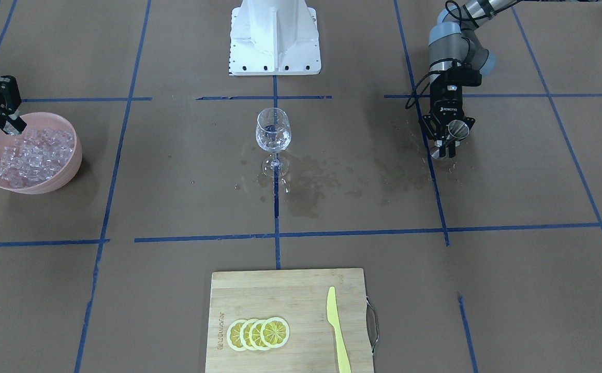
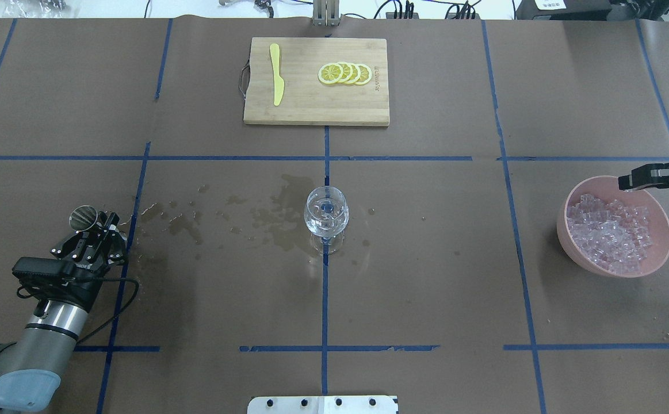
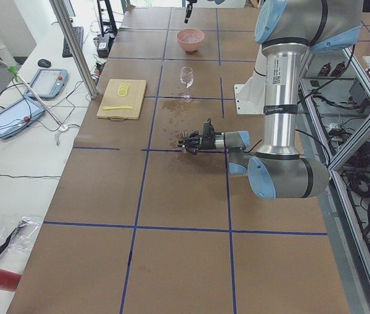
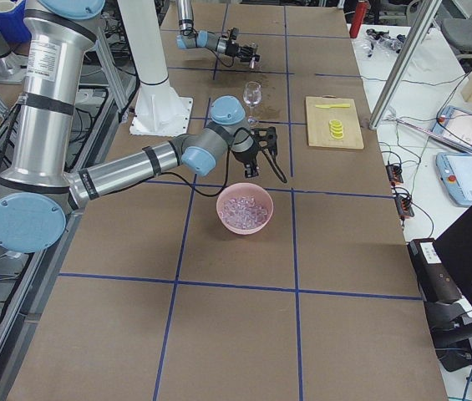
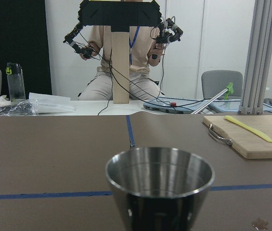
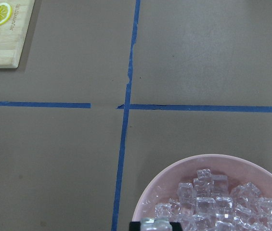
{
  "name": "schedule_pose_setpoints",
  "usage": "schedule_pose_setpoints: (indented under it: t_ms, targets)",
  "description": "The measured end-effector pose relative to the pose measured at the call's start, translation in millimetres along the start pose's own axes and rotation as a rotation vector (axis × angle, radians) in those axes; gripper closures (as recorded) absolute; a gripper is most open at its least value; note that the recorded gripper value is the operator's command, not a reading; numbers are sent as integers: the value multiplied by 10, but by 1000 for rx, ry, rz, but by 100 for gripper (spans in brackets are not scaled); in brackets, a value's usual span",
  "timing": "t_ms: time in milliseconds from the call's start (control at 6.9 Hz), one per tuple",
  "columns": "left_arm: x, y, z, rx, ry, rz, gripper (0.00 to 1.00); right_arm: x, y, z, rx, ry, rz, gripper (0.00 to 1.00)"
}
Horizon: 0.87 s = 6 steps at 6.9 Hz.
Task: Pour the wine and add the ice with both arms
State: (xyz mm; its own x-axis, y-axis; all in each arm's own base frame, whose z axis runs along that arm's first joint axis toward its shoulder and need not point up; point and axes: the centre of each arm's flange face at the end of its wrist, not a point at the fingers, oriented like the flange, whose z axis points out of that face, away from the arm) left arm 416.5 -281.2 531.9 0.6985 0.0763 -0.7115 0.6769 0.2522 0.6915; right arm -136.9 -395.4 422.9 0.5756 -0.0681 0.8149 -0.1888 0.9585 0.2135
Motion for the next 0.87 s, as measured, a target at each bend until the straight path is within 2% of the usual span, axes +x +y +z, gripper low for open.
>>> schedule_pose_setpoints:
  t_ms: [435,869]
  targets:
    - [-35,45,9,-3,-4,17,61,-8,1,-7,1,-2,0,100]
    - [-52,68,16,-7,-5,27,61,-3,0,-2,0,-1,1,100]
